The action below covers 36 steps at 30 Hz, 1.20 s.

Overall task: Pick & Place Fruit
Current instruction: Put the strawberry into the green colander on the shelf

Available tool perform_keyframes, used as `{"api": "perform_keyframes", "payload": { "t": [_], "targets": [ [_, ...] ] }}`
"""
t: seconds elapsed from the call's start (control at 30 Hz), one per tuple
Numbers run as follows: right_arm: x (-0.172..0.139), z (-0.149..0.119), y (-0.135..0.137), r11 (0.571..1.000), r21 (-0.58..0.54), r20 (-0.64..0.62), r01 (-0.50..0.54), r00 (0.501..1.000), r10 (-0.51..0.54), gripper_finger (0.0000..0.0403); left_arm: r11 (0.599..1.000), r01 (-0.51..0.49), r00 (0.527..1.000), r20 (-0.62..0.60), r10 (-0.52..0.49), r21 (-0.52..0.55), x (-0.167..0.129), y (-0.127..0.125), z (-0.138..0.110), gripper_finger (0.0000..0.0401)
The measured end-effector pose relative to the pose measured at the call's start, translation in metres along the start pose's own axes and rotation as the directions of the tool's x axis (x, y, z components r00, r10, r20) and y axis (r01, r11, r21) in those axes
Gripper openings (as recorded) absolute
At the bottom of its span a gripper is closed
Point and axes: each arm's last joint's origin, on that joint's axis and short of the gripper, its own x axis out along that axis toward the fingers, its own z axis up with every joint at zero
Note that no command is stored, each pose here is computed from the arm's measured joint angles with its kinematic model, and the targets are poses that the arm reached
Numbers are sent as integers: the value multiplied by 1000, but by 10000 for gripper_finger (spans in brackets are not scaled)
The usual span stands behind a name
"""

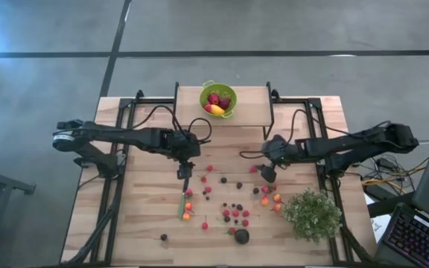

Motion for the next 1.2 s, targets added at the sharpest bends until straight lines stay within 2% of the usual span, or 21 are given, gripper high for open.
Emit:
{"api": "perform_keyframes", "payload": {
  "t": [0.37,0.77,1.2],
  "targets": [
    [15,-1,4,1000,18,-28,-16,999,16,363,1000,1,1000,22,-1,-1,0,0,2,241],
    [43,-12,11,1000,-23,-109,-10,994,8,363,1000,1,999,36,-1,6,0,0,3,241],
    [67,-24,11,999,-3,-188,37,981,-37,363,1000,2,999,44,-2,1,0,0,4,241]
  ]
}}
